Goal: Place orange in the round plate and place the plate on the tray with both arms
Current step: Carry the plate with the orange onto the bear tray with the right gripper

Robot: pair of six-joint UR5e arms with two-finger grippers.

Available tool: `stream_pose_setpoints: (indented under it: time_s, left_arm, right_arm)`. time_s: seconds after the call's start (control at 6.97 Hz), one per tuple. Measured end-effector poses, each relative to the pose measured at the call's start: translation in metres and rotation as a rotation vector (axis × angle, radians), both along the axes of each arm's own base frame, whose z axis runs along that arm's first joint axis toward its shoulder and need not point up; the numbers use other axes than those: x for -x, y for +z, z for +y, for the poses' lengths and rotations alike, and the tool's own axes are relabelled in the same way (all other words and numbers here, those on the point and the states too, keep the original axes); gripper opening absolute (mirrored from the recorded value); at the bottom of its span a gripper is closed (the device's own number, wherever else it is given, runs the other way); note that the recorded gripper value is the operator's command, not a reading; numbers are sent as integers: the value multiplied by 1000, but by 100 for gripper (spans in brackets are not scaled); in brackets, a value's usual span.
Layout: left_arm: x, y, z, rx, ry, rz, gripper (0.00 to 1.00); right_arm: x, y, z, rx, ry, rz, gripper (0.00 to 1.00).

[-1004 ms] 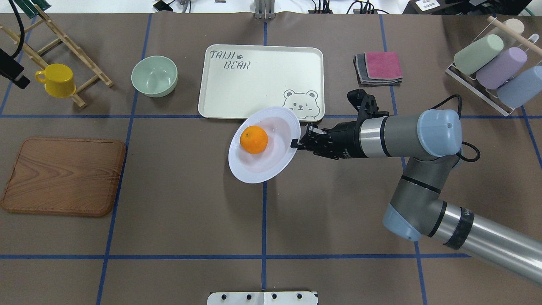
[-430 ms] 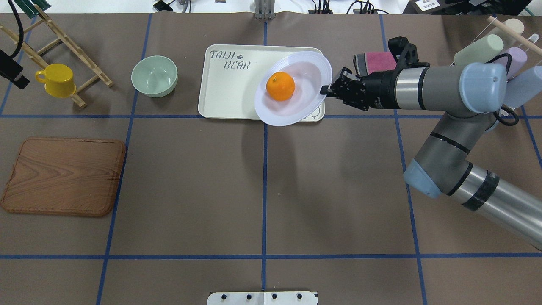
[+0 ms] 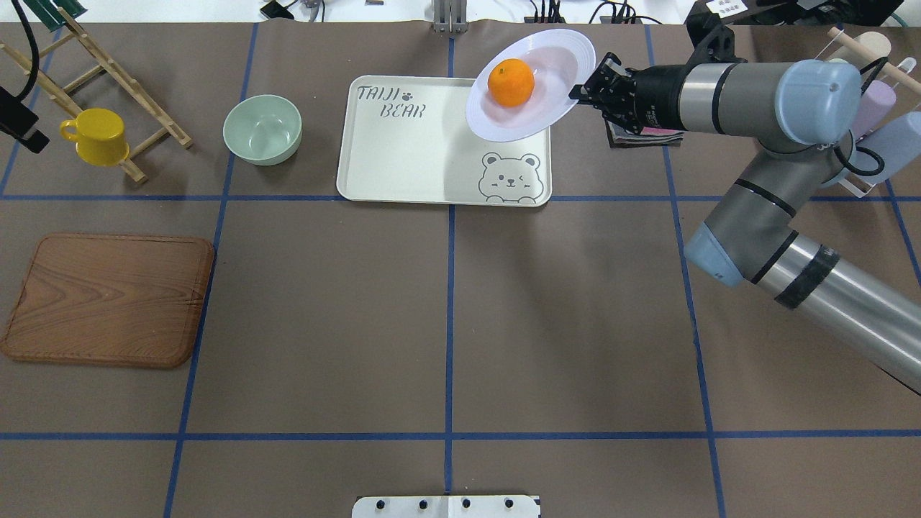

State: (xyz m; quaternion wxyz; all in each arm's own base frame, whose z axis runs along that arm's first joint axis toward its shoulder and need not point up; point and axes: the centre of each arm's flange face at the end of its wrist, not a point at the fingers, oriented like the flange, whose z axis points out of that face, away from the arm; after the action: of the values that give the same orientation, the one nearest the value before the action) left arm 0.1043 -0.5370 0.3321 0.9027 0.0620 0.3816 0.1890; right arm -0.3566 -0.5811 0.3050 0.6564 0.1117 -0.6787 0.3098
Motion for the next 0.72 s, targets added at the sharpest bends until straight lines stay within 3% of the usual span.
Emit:
stream_pose_setpoints:
  time_s: [0.29, 0.43, 0.57, 0.72]
  left_arm:
    - [0, 0, 0, 0, 0, 0, 99]
    - [0, 0, 0, 0, 0, -1, 99]
    - [0, 0, 0, -1, -1, -4, 99]
    - [0, 0, 0, -3, -2, -8, 99]
  right_arm:
    - [53, -24, -30, 59, 72, -23, 0]
    - [93, -39, -26, 77, 98, -39, 0]
    - [130, -50, -8, 97, 116, -64, 33]
    - [161, -54, 16, 117, 126, -87, 99]
